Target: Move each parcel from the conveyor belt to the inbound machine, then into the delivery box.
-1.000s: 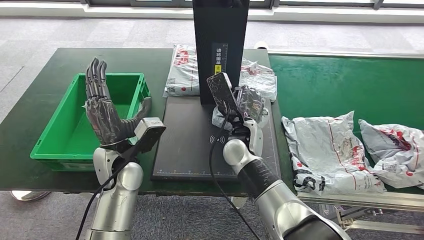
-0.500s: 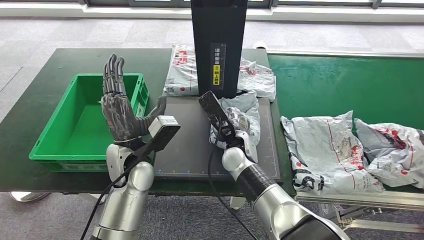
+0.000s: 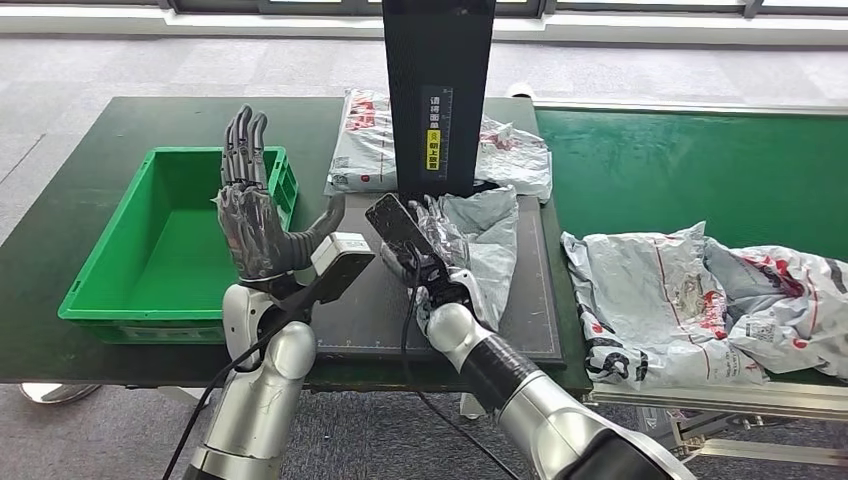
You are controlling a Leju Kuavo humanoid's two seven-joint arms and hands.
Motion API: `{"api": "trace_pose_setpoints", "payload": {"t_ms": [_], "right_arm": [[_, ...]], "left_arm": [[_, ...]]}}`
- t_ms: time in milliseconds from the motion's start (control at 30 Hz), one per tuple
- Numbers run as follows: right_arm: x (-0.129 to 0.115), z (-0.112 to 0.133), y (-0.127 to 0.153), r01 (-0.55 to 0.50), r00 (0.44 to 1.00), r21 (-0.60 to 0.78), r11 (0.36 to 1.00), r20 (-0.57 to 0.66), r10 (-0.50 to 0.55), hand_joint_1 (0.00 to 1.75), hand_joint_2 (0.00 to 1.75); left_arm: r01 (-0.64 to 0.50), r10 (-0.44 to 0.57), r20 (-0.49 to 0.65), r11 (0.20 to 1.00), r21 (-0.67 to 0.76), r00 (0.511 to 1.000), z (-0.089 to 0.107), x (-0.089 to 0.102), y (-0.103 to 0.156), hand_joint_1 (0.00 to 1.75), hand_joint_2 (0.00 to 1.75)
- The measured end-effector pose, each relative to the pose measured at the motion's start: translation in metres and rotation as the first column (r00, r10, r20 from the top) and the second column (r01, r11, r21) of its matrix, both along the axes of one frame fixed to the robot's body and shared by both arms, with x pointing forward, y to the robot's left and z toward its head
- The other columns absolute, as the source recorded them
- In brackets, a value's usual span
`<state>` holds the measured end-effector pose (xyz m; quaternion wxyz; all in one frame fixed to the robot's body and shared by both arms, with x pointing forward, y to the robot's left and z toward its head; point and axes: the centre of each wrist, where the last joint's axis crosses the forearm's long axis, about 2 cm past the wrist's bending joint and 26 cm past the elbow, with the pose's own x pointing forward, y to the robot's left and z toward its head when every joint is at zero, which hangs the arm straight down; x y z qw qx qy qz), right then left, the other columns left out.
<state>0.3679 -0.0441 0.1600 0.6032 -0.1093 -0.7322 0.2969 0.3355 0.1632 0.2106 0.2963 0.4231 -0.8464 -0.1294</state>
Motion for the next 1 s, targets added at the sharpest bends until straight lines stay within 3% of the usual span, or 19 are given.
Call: {"api": "trace_pose_setpoints", "payload": {"t_ms": [400, 500, 600, 733, 867, 1000], "right_arm": [[0.011, 0.023, 0.0, 0.028, 0.972, 0.026, 0.999, 0.232, -0.034, 0.0, 0.0], [0.011, 0.031, 0.003, 0.022, 0.947, 0.043, 0.999, 0.319, -0.034, 0.0, 0.0], [0.007, 0.039, 0.005, -0.016, 0.889, 0.017, 1.0, 0.458, 0.006, 0.0, 0.0], [0.001, 0.05, 0.001, -0.013, 0.81, 0.032, 0.999, 0.586, -0.009, 0.0, 1.75], [-0.017, 0.053, -0.014, -0.005, 0.718, 0.136, 0.991, 0.691, -0.091, 0.0, 1.75], [-0.042, 0.06, -0.052, 0.039, 0.588, 0.343, 0.939, 0.751, -0.299, 0.0, 1.75]], "left_arm": [[0.003, -0.003, 0.006, 0.999, 0.033, 1.0, -0.001, 0.002, -0.001, 0.0, 1.75], [0.004, -0.005, 0.007, 0.999, 0.035, 1.0, 0.0, 0.002, -0.001, 0.0, 1.75], [0.017, -0.017, 0.005, 1.0, 0.013, 1.0, -0.002, 0.003, 0.0, 0.0, 1.75], [0.045, -0.045, -0.016, 0.998, -0.05, 0.999, -0.011, 0.007, 0.002, 0.0, 1.75], [0.059, -0.068, -0.056, 0.988, -0.141, 0.996, -0.022, 0.012, 0.003, 0.0, 1.75], [0.047, -0.062, -0.083, 0.983, -0.177, 0.995, -0.037, 0.015, 0.012, 0.0, 1.75]]}}
